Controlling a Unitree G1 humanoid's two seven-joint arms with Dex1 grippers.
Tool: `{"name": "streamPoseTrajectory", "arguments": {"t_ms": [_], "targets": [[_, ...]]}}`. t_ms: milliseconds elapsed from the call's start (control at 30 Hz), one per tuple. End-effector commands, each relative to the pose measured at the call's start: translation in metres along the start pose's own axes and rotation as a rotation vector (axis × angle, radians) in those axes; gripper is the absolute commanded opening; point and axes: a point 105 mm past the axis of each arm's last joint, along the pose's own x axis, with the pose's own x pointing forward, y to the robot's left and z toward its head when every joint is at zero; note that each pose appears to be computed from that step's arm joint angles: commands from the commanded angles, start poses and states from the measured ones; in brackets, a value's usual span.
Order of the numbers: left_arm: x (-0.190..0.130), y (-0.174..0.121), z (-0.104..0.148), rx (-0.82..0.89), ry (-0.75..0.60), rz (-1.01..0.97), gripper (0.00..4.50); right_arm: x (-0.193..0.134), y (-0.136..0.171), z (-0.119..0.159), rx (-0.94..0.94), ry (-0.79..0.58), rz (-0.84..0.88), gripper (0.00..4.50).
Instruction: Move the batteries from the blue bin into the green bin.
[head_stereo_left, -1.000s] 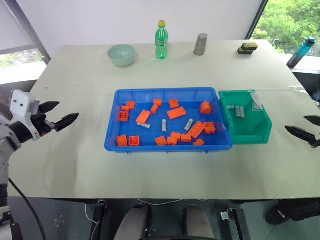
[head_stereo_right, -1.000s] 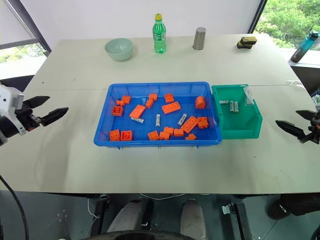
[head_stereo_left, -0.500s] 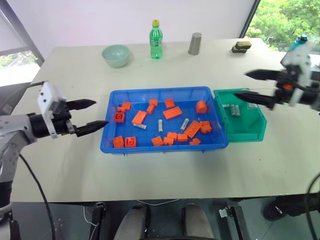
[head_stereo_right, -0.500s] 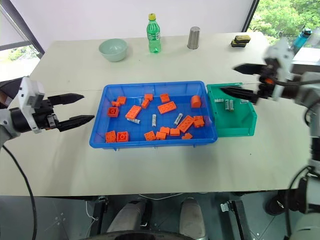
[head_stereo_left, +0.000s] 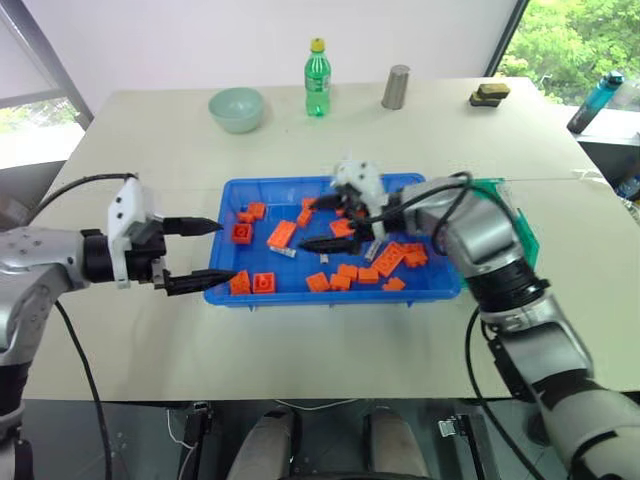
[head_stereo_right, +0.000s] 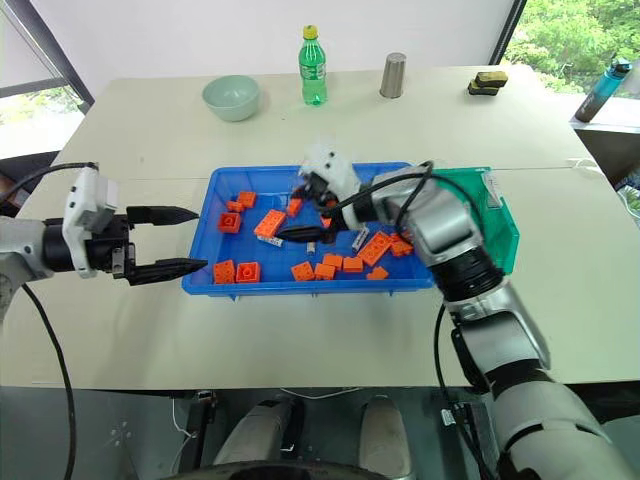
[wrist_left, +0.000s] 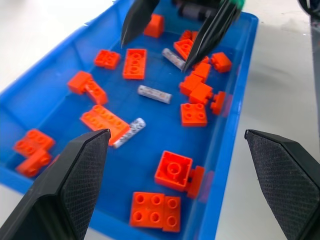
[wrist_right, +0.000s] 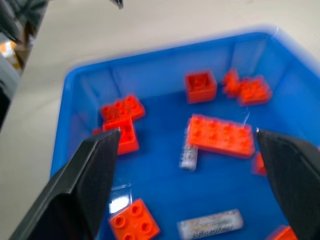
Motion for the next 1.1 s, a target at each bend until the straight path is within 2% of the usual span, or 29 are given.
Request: {"name": "streamPoseTrajectory", "arguments": {"t_ms": [33,333,667,700,767,900,1000,1100], "targets": [[0.001,-0.001,0.010,0.060,-0.007,-0.021,4.50,0.017,-0.001,-0.002,0.022,0.026,-0.049,4.40],[0.004,0.003,0.012,0.073,-0.012,-0.024,4.50,0.047,-0.003,-0.018,0.060,0.088,-0.075,4.40],[0.007,0.004,0.014,0.079,-0.023,-0.023,4.50,0.075,0.004,-0.030,0.015,0.150,-0.041,4.40],[0.007,0.003,0.014,0.079,-0.023,-0.023,4.50,0.077,0.003,-0.032,0.014,0.155,-0.045,4.03],[0.007,0.002,0.013,0.077,-0.023,-0.023,4.50,0.081,0.003,-0.035,0.012,0.160,-0.048,3.56],[0.007,0.002,0.012,0.073,-0.024,-0.018,4.50,0.083,0.005,-0.034,0.003,0.150,-0.040,1.46],[0.008,0.002,0.012,0.071,-0.028,-0.017,4.50,0.076,0.003,-0.028,0.009,0.126,-0.047,0.06],[0.009,0.002,0.012,0.066,-0.034,-0.020,4.50,0.063,0.001,-0.018,0.020,0.093,-0.056,0.08]]}}
